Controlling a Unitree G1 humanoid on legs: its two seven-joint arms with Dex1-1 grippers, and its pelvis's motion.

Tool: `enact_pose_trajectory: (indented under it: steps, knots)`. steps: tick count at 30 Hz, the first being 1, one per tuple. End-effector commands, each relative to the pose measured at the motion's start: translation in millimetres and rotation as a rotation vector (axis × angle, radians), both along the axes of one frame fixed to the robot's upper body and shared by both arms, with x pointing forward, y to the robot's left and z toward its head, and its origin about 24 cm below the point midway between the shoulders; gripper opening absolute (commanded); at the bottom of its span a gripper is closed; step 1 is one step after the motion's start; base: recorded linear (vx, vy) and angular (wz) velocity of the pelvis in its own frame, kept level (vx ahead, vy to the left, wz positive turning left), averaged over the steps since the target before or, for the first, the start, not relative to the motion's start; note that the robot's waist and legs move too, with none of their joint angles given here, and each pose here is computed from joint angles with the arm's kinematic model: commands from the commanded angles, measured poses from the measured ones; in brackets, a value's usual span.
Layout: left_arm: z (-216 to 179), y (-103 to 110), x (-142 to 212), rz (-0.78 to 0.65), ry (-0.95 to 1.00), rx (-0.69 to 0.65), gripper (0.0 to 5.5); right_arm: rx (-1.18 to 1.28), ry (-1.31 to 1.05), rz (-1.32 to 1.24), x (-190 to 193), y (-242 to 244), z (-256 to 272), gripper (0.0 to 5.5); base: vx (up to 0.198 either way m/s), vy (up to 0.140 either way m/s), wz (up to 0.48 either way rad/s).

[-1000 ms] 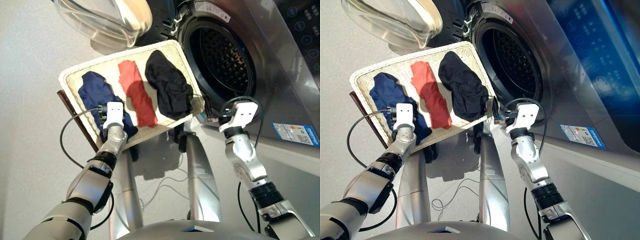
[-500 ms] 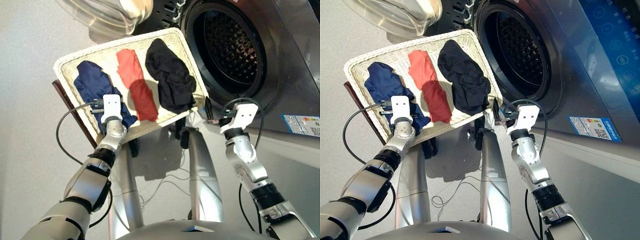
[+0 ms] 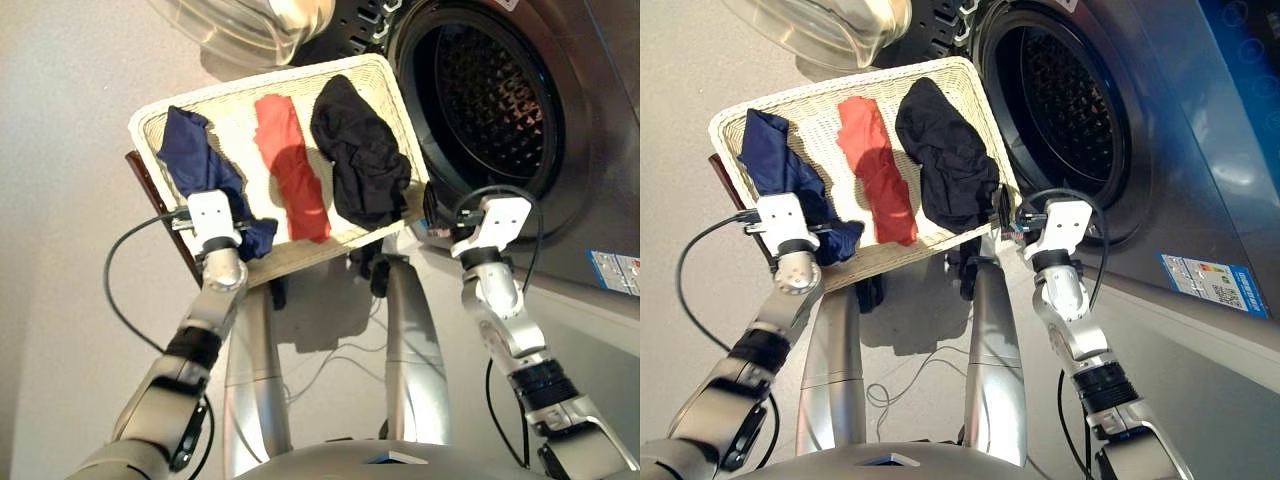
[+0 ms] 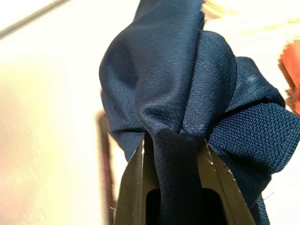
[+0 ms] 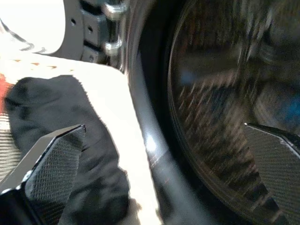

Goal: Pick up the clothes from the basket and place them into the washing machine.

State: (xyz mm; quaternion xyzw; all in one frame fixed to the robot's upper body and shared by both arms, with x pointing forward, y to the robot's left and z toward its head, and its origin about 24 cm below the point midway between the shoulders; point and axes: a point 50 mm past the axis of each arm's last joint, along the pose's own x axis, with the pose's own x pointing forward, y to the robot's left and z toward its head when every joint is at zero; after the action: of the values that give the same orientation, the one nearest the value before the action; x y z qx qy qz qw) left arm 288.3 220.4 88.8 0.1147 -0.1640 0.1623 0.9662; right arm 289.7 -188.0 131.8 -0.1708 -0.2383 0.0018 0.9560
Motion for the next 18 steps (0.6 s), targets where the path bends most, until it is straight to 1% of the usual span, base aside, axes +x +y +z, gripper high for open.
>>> enact_pose_trajectory:
  steps: [1,4,9,12,18]
  knots:
    - [41,-5,-16,-0.139,-0.239,0.032,0.0,-0.264,-0.282,0.026,-17,6,44,5.5,0.0,0.0,0.0]
    - [55,-13,-28,-0.263,-0.295,0.034,0.0,-0.417,-0.353,0.037,-17,8,59,5.5,0.0,0.0,0.0]
    - [73,-25,-45,-0.431,-0.363,0.049,0.0,-0.584,-0.42,0.078,-14,16,75,5.5,0.0,0.0,0.0]
    - [81,-31,-52,-0.545,-0.378,0.032,0.0,-0.655,-0.445,0.11,-14,21,80,5.5,0.0,0.0,0.0]
    - [92,-48,-61,-0.833,-0.339,0.02,0.0,-0.938,-0.513,0.151,-10,34,90,5.5,0.0,0.0,0.0]
